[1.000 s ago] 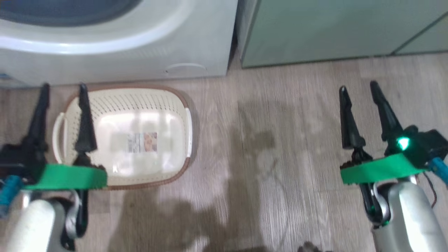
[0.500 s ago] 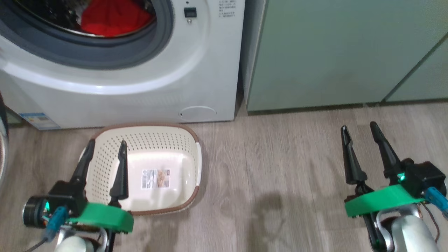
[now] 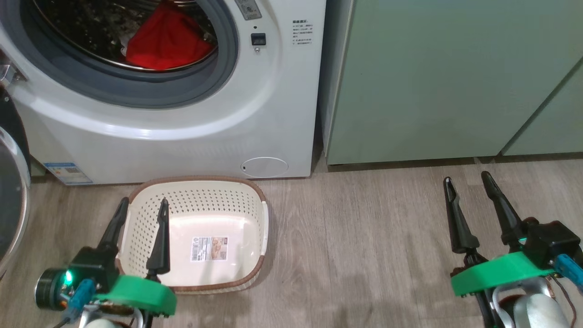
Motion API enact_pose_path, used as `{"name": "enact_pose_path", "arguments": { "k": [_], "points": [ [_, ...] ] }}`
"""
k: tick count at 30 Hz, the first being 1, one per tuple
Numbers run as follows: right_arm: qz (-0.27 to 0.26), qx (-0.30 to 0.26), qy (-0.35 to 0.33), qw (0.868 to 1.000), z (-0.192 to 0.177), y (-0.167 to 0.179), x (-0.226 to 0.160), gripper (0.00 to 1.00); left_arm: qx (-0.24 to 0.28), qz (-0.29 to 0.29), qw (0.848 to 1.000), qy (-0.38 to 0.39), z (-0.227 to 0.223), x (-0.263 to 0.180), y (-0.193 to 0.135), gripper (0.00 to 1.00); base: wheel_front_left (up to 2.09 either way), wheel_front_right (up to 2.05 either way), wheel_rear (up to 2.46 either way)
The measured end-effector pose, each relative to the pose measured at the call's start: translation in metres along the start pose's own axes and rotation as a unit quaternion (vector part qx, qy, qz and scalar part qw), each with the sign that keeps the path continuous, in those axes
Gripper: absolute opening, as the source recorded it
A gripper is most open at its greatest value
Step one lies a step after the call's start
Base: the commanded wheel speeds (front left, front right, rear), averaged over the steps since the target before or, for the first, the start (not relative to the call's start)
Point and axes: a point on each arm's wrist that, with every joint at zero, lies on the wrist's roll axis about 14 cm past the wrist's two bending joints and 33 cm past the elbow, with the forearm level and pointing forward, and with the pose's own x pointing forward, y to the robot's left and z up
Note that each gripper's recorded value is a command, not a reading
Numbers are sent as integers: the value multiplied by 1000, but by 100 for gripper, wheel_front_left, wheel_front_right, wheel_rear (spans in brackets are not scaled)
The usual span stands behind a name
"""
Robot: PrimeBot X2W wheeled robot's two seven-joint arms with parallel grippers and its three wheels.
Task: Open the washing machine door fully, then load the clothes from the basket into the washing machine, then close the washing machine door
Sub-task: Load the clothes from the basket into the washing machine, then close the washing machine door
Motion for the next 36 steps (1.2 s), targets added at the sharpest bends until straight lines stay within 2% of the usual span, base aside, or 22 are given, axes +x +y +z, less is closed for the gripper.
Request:
{"name": "enact_pose_path", "arguments": {
  "k": [25, 36],
  "points": [
    [3, 1, 5, 1000, -3, 2, 0, 100, -1, 5, 1000, 10, -7, -1, 4, 100, 0, 0, 0],
    [3, 1, 4, 1000, -3, 2, 0, 100, -1, 1, 1000, 7, -5, -1, 2, 100, -123, 123, 0]
  ]
}}
